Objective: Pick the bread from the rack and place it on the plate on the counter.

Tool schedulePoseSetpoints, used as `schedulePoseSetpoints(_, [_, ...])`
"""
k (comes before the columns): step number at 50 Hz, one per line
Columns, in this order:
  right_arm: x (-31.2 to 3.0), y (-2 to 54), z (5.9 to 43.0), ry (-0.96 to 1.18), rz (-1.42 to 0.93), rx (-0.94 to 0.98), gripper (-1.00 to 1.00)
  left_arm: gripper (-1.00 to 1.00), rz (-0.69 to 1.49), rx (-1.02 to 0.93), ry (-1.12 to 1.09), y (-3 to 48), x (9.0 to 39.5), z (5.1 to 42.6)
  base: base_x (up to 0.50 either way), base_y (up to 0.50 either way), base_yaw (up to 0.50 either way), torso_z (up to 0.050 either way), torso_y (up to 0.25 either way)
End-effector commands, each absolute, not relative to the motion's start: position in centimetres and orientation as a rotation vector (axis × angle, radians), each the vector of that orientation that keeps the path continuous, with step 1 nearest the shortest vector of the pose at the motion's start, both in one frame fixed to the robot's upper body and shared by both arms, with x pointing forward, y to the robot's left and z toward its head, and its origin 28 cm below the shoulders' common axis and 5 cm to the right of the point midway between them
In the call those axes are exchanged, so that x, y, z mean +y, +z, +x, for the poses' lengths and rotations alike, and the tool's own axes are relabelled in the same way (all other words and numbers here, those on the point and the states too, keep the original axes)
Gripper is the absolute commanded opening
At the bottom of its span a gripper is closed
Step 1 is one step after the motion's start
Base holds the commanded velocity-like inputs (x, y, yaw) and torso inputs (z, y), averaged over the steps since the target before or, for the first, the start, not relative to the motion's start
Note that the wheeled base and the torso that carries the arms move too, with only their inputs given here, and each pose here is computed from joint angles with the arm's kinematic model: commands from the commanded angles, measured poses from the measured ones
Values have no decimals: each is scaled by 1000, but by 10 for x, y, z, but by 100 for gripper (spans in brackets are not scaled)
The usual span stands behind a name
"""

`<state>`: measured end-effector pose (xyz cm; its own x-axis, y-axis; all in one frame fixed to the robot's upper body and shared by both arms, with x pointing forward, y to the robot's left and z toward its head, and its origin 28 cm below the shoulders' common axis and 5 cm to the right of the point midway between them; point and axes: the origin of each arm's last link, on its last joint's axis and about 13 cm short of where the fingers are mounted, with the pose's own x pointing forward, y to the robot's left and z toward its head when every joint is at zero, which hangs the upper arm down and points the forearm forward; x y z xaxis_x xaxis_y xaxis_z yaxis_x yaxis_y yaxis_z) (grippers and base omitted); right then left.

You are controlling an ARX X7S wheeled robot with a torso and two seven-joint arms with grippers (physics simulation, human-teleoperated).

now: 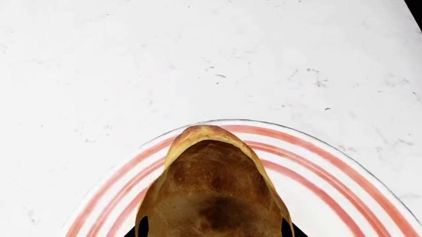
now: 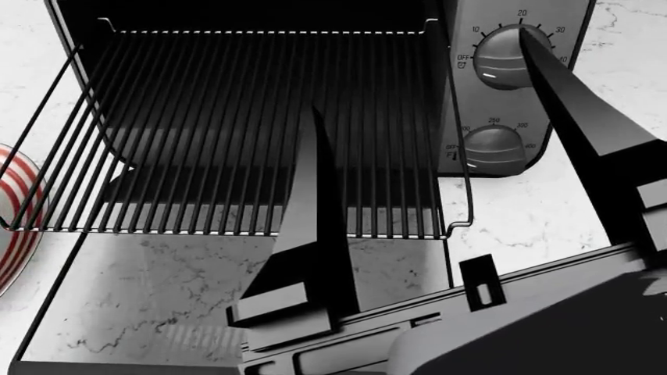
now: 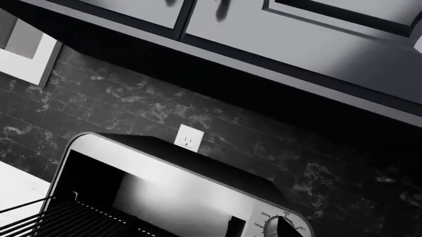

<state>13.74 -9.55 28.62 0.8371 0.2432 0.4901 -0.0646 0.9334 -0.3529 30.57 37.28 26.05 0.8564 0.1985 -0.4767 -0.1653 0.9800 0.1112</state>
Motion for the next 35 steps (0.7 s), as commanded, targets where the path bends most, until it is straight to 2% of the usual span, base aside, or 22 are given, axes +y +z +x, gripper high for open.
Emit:
schedulePoseSetpoints(1, [-96, 285, 137, 166, -330, -558, 100, -100, 72, 526, 203, 256, 373, 307, 0, 0, 0, 0, 0])
schedulePoseSetpoints(26, [-95, 286, 137, 168, -330, -562, 100, -100, 80, 554, 213, 247, 375, 296, 0, 0, 0, 0, 0])
schedulePoseSetpoints(27, [-95, 286, 137, 169, -329, -562, 100, 100, 86, 554, 217, 248, 375, 294, 0, 0, 0, 0, 0])
schedulePoseSetpoints(35, [-95, 286, 137, 174, -329, -563, 100, 100, 106, 539, 208, 253, 373, 290, 0, 0, 0, 0, 0])
